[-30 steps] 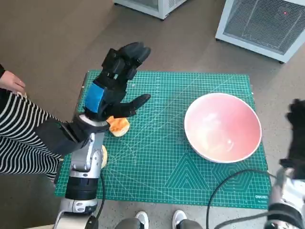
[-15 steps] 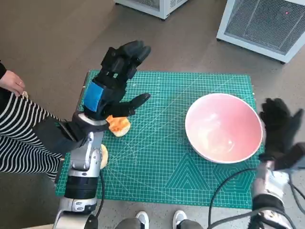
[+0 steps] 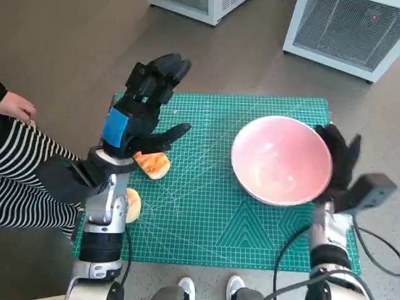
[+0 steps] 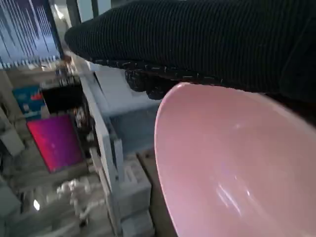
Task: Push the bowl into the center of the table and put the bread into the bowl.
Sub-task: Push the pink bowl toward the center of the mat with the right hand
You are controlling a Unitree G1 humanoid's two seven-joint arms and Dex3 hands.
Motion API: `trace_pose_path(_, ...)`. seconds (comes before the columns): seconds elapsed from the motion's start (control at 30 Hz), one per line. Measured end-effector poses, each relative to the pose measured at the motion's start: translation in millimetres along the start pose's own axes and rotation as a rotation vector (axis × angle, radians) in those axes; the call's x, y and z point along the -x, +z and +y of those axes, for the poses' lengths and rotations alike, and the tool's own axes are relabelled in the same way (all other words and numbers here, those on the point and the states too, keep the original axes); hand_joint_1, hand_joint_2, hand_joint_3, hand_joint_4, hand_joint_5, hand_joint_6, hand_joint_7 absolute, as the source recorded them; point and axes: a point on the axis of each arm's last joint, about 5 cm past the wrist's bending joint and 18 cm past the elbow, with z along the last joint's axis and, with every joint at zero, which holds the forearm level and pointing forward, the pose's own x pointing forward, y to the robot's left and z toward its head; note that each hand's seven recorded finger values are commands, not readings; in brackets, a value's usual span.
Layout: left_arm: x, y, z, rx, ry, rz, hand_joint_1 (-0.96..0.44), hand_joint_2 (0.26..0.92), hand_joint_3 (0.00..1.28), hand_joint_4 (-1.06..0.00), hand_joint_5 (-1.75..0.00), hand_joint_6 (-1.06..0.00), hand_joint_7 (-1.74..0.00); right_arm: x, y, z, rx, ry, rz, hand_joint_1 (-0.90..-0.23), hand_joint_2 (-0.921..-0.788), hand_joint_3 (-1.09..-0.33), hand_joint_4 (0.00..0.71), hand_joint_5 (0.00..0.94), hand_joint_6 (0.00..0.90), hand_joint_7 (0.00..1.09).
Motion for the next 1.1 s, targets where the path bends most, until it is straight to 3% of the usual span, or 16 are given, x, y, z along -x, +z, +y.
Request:
trace_pose_path(0.27, 3.3, 0.0, 1.2, -0.003, 0.030, 0.015, -0.26, 0.908, 0.18, -0.20, -0.10, 0.00, -0.72, -5.9, -0.7, 17.1, -0.031, 0.068, 0.010, -0.590, -0.921, -0.861, 0.073, 0.000, 0.030, 0.38)
trace_pose_path(0.7, 8.9, 2.5, 0.4, -0.007, 0.061, 0.017, -0.28, 0.920, 0.14, -0.22, -0.08, -0.01, -0.71, -12.6, -1.7, 39.5, -0.109, 0.121, 0.026, -0.601, -0.921, -0.865, 0.060, 0.000, 0.006, 0.37)
trace_pose_path(1.1, 10.8, 2.9, 0.7, -0.011, 0.077, 0.022, -0.28, 0.921, 0.14, -0.23, -0.07, -0.02, -0.70, -16.6, -1.8, 53.5, -0.131, 0.152, 0.050, -0.591, -0.921, -0.872, 0.063, 0.004, 0.005, 0.36)
